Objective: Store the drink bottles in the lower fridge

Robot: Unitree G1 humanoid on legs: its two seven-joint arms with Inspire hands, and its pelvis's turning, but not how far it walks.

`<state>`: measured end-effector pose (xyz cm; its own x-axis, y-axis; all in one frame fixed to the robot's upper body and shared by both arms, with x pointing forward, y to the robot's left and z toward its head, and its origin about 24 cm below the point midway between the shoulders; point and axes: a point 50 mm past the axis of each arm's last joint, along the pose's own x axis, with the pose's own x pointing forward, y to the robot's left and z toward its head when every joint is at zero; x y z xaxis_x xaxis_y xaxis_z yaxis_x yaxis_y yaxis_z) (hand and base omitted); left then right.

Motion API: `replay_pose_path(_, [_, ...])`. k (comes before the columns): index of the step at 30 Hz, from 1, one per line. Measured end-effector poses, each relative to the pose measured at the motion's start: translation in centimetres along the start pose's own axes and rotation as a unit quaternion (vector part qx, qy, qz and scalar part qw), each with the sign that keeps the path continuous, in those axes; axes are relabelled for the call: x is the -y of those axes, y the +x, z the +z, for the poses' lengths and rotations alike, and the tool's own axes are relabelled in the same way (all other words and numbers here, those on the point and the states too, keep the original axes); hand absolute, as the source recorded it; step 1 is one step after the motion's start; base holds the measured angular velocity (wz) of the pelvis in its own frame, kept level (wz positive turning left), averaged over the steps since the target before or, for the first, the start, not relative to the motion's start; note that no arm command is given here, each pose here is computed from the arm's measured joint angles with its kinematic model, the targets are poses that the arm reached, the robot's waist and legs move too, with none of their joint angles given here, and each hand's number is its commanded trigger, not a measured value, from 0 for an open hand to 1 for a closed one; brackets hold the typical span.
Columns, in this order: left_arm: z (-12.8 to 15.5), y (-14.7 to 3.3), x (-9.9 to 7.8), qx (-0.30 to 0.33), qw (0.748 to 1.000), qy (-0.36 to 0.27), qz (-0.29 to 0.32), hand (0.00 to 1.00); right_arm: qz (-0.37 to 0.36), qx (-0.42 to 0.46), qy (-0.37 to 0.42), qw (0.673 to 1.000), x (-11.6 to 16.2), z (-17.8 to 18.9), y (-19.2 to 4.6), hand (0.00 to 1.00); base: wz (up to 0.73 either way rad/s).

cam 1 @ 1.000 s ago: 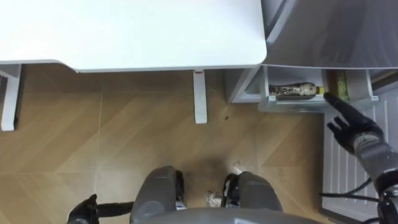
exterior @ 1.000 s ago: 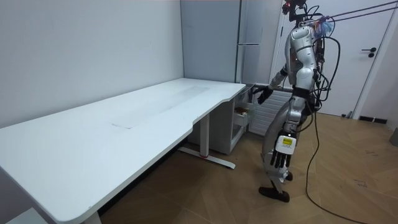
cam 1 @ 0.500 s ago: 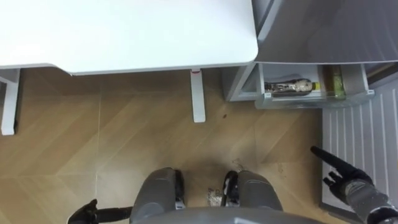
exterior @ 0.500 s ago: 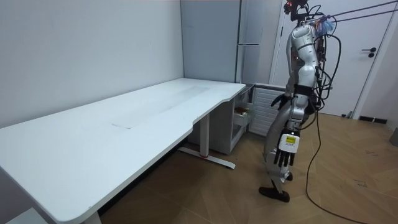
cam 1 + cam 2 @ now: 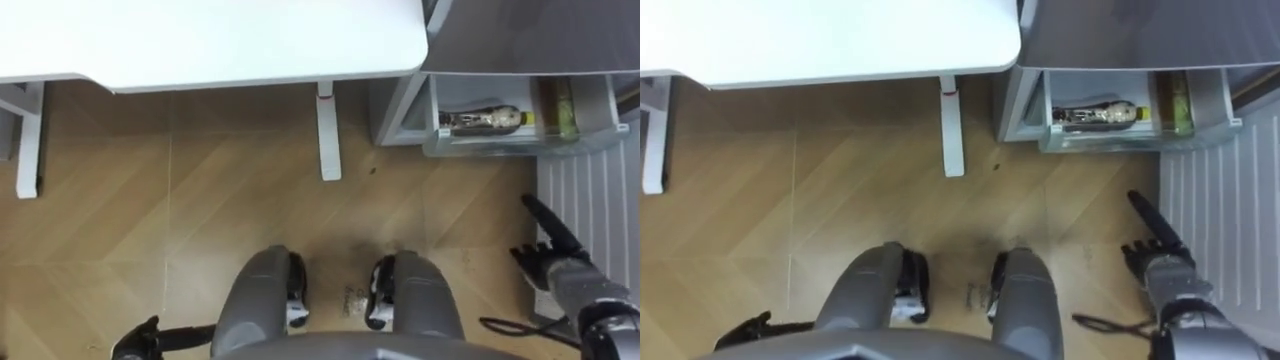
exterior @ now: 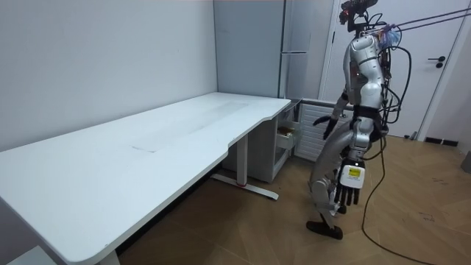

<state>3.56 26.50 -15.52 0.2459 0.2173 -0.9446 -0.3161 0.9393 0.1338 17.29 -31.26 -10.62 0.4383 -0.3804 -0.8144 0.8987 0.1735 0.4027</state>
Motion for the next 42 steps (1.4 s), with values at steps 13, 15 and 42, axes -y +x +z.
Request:
replay_pose_path(13, [0.8,0.1,0.3,0.006,1.0,0.002,0.011,0.0,0.139,0.058,0.047,0.987,-9.4,4.3,-1.1,0.0,0.04])
replay_pose_path(15, [0.9,0.1,0.3,0.007,1.0,0.004,0.012,0.0,0.169,0.072,0.052,0.982,-11.0,5.5,-1.6,0.0,0.04])
replay_pose_path(42, [3.1,-0.2,0.5,0.058,0.998,0.028,-0.006,0.0,0.276,0.097,0.081,0.953,-18.6,7.3,-5.2,0.0,0.01])
